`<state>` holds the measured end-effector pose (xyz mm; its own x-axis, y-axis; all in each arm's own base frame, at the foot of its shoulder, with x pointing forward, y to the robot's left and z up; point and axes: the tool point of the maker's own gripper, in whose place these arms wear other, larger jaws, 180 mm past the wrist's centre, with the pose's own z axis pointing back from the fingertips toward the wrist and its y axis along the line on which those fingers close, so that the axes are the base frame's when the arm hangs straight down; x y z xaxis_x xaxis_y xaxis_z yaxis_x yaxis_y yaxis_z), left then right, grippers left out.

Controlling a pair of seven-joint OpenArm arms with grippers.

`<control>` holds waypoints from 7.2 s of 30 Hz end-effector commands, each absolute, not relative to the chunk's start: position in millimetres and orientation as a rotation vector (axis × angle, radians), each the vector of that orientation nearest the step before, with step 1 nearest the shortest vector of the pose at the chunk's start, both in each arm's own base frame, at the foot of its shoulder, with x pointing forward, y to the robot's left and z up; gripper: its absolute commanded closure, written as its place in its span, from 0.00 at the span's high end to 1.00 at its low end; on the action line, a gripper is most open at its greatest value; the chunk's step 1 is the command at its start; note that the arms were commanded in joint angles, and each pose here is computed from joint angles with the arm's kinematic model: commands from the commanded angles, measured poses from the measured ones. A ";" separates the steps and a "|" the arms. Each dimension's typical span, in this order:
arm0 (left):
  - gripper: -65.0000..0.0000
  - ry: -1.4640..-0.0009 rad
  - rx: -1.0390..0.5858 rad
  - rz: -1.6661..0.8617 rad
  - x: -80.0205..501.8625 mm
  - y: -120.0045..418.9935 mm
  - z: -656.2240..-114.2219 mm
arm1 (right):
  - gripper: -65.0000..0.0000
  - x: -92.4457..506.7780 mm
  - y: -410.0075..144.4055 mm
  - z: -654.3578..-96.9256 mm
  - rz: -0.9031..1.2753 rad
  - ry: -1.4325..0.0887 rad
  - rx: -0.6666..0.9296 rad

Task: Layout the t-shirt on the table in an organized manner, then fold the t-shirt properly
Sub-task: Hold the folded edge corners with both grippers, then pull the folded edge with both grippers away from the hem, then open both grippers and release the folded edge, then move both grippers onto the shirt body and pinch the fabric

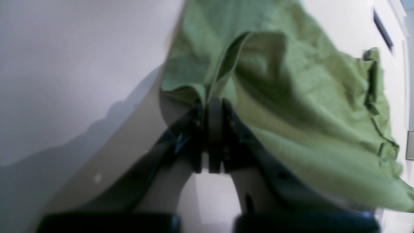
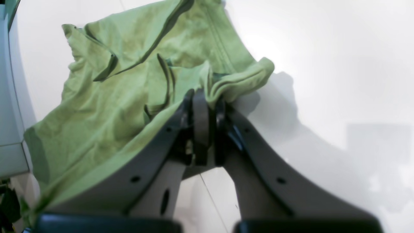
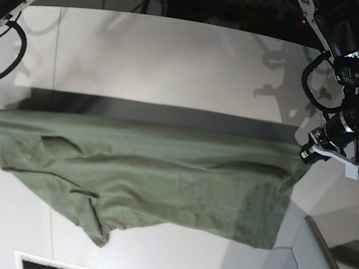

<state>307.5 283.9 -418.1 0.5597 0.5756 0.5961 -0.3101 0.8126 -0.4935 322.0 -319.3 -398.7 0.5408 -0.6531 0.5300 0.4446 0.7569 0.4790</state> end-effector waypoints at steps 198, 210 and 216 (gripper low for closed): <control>0.00 -0.769 -0.002 -0.046 319.1 224.8 -447.7 | 0.52 373.5 -176.3 -452.7 0.414 -0.602 -0.215; 0.00 -0.795 0.084 0.129 305.9 290.1 -436.8 | 0.50 381.6 -175.6 -465.0 0.399 -0.580 -0.200; 0.00 -0.794 0.088 0.139 304.1 293.5 -437.1 | 0.33 373.4 -182.7 -480.5 0.388 -0.525 -0.200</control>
<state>294.6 287.8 -449.3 0.7237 0.1037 0.6823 -0.1579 0.9873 0.0174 363.6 -173.4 -489.4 0.8000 0.4049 0.4428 -0.3233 0.9126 -0.2504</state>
